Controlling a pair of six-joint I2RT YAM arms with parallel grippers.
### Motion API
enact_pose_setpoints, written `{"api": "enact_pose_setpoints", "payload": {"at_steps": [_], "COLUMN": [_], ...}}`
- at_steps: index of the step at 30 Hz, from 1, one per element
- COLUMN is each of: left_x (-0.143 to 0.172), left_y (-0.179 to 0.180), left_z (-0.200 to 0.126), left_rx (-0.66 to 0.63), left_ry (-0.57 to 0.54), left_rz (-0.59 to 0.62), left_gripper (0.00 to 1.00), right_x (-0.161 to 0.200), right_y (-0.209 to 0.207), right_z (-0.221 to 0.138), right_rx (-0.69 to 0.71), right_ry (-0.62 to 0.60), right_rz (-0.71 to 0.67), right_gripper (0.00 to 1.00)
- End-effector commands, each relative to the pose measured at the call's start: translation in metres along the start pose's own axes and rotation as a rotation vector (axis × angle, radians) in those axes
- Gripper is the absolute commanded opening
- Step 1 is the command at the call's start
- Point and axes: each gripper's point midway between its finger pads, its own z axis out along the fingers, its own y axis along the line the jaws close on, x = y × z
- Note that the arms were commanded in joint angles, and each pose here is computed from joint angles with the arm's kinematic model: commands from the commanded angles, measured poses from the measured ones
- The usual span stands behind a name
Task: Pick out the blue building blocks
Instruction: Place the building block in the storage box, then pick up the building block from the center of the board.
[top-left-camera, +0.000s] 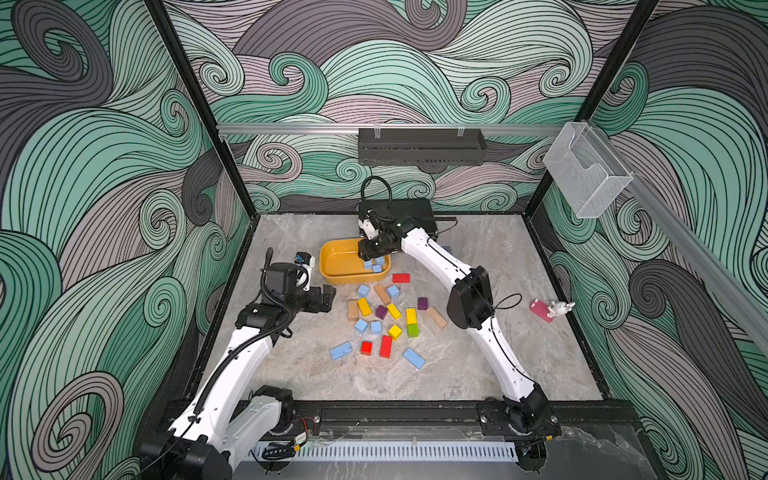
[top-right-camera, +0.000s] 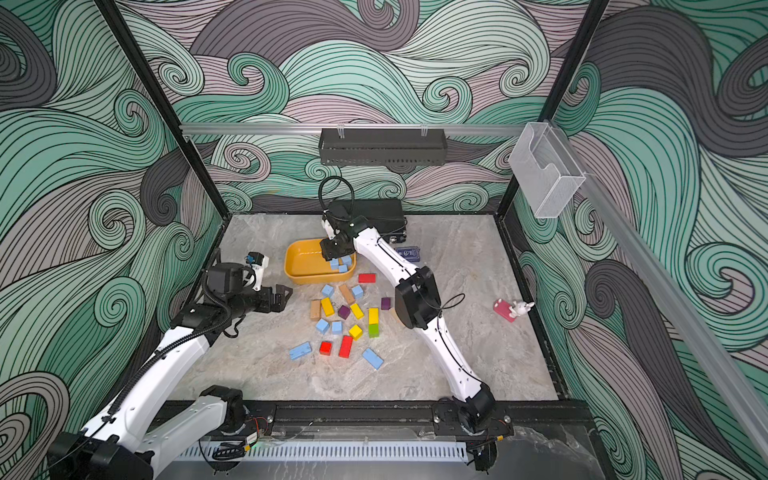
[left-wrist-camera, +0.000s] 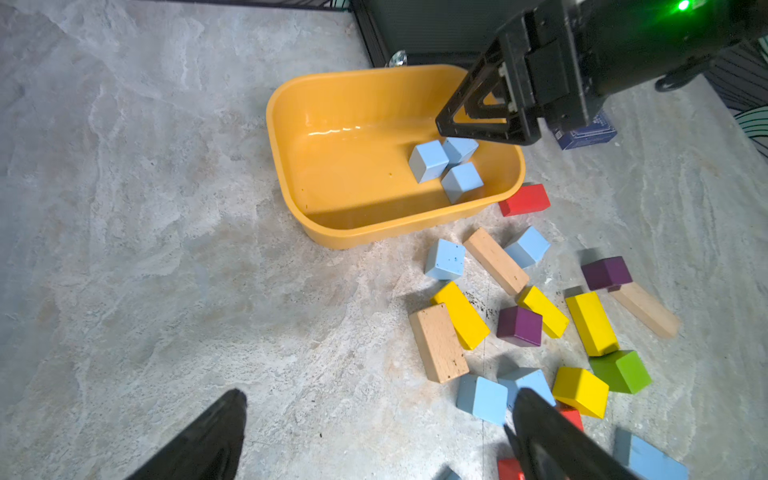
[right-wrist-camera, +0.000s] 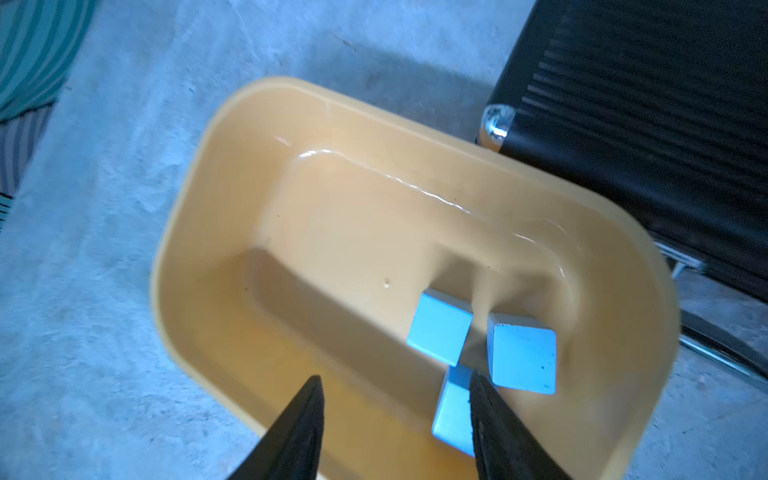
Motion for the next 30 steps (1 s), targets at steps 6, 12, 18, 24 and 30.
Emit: {"api": "enact_pose_setpoints", "payload": {"at_steps": [6,12,18,24,30], "left_x": [-0.014,-0.011,-0.008,-0.002,0.006], "left_y": [-0.012,-0.021,-0.033,-0.041,-0.047], "left_z": [-0.033,-0.046,-0.055,-0.058,-0.053], "left_rx": [0.039,0.077,0.141,0.185,0.222], "left_ry": [-0.044,-0.07,-0.103,-0.113,-0.115], "left_rz": [0.083,0.103,0.108,0.118,0.111], "left_gripper": [0.99,0.98,0.99,0.99,0.99], "right_x": [-0.008,0.006,0.032,0.065,0.095], "right_y": [0.015,0.012,-0.004,-0.02,-0.03], "right_z": [-0.066,-0.098,-0.126,-0.141,-0.145], "right_rx": [-0.027,0.01,0.109,0.183,0.209], "right_ry": [-0.052,-0.05,-0.042,-0.012,0.02], "right_rz": [-0.004,-0.026,-0.056,-0.056,-0.035], "right_gripper": [0.69,0.77,0.85,0.91,0.95]}}
